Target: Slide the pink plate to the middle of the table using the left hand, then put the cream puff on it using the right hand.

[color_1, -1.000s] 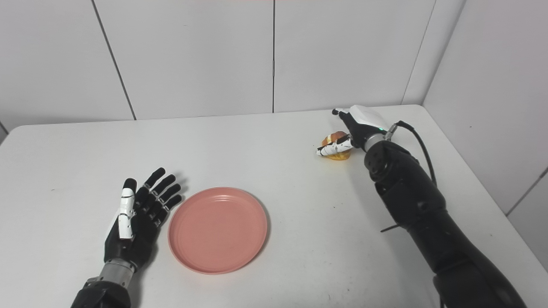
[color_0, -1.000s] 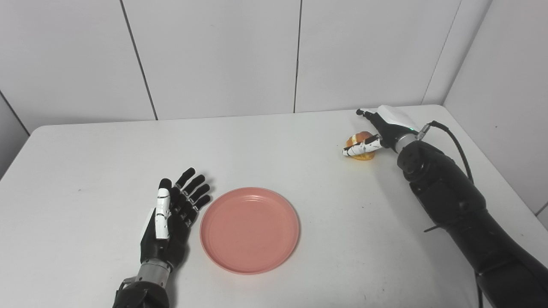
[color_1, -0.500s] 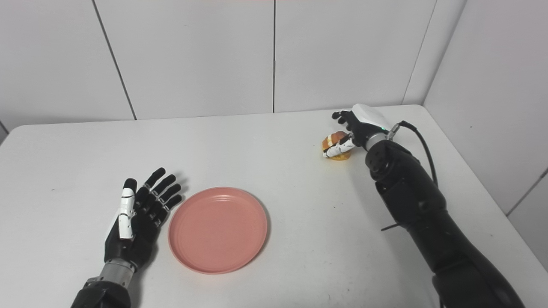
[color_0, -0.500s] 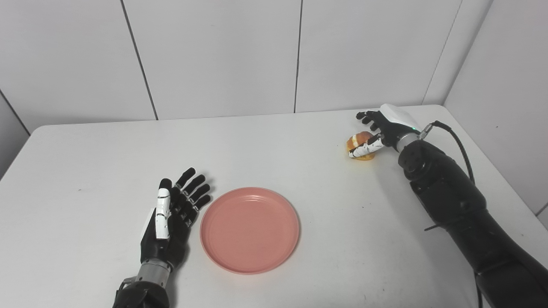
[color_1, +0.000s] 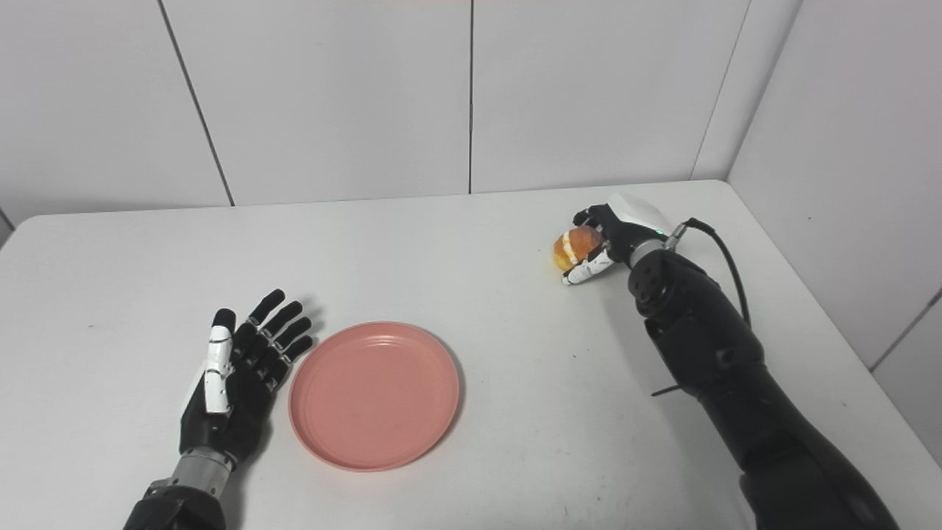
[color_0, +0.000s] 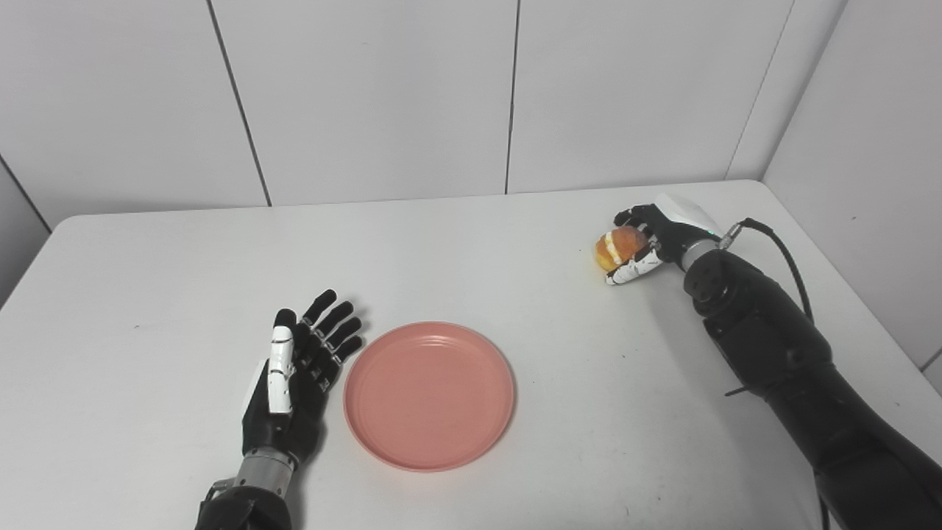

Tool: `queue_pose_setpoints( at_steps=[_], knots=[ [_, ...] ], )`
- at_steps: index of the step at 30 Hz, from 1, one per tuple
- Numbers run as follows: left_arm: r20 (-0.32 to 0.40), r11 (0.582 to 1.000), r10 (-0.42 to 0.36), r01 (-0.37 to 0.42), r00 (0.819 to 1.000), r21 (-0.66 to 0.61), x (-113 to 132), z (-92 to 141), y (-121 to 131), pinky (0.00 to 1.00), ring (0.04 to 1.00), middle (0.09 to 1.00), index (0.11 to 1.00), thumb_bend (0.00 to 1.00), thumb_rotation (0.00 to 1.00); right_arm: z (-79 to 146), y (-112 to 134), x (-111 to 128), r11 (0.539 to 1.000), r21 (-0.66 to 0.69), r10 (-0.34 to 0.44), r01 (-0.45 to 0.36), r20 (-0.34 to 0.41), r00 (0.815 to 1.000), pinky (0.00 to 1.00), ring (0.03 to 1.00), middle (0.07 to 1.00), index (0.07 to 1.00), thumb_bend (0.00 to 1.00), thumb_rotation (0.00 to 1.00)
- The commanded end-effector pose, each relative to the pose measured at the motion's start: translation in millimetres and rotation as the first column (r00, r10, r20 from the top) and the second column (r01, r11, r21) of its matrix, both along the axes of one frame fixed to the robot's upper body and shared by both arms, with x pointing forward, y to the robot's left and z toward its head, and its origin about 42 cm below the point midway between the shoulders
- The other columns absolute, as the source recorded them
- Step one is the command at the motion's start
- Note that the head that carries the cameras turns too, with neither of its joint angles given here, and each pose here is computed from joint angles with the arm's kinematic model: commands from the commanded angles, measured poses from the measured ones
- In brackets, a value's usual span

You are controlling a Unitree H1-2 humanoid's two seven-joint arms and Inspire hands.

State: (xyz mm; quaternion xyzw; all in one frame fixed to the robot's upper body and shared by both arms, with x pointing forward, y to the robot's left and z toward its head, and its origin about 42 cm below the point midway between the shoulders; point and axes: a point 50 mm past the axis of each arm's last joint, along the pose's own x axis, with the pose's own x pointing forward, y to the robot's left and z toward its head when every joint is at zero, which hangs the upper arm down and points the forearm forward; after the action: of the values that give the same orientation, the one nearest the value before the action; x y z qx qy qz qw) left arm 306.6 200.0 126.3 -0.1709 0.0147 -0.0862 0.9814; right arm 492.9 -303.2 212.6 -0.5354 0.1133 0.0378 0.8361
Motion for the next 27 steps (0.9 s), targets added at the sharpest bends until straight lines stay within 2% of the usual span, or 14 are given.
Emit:
queue_pose_setpoints(
  at_steps=[1, 8, 11, 16, 17, 18, 19, 24, 27],
  knots=[
    [0.018, 1.000, -0.003, 0.003, 1.000, 0.002, -1, 5, -2, 0.85, 0.846, 0.851, 0.840, 0.55, 1.00, 39, 6, 15, 1.000, -0.021, 0.017, -0.016, 0.069, 0.997, 0.68, 0.743, 0.781, 0.764, 0.86, 0.15],
    [0.018, 1.000, -0.005, 0.005, 1.000, 0.009, -1, 5, -1, 0.86, 0.847, 0.855, 0.843, 0.55, 1.00, 33, 8, 19, 0.998, -0.054, 0.025, -0.024, 0.014, 1.000, 0.64, 0.729, 0.767, 0.772, 0.86, 0.17],
    [0.018, 1.000, -0.007, 0.007, 1.000, 0.005, -1, 4, -1, 0.86, 0.850, 0.856, 0.845, 0.55, 1.00, 29, 9, 20, 0.998, -0.043, 0.036, -0.034, 0.037, 0.999, 0.59, 0.672, 0.719, 0.718, 0.79, 0.15],
    [0.016, 1.000, -0.006, 0.006, 1.000, 0.006, 0, 3, -2, 0.86, 0.851, 0.857, 0.846, 0.55, 1.00, 27, 9, 20, 0.999, -0.022, 0.051, -0.049, 0.091, 0.994, 0.56, 0.631, 0.678, 0.666, 0.73, 0.10],
    [0.015, 1.000, -0.006, 0.006, 1.000, 0.006, 0, 3, -2, 0.86, 0.851, 0.858, 0.847, 0.55, 1.00, 27, 9, 20, 0.999, -0.021, 0.052, -0.050, 0.098, 0.994, 0.53, 0.600, 0.646, 0.582, 0.62, 0.12],
    [0.015, 1.000, -0.007, 0.007, 1.000, 0.006, 0, 3, -2, 0.86, 0.851, 0.858, 0.847, 0.55, 1.00, 27, 10, 21, 0.999, -0.021, 0.052, -0.050, 0.100, 0.994, 0.51, 0.584, 0.629, 0.538, 0.57, 0.13],
    [0.015, 1.000, -0.008, 0.008, 1.000, 0.007, 0, 3, -2, 0.86, 0.853, 0.860, 0.848, 0.55, 1.00, 27, 10, 21, 0.998, -0.022, 0.052, -0.051, 0.101, 0.994, 0.44, 0.520, 0.573, 0.510, 0.54, 0.13],
    [0.012, 1.000, -0.006, 0.006, 1.000, 0.006, 0, 3, -2, 0.86, 0.847, 0.855, 0.845, 0.56, 1.00, 26, 10, 22, 0.998, -0.043, 0.056, -0.052, 0.088, 0.995, 0.35, 0.432, 0.499, 0.490, 0.51, 0.13],
    [0.010, 1.000, 0.000, 0.000, 1.000, 0.008, 0, 3, -2, 0.85, 0.840, 0.847, 0.837, 0.56, 1.00, 27, 10, 22, 0.998, -0.043, 0.050, -0.046, 0.082, 0.995, 0.36, 0.433, 0.504, 0.490, 0.50, 0.13]
  ],
)
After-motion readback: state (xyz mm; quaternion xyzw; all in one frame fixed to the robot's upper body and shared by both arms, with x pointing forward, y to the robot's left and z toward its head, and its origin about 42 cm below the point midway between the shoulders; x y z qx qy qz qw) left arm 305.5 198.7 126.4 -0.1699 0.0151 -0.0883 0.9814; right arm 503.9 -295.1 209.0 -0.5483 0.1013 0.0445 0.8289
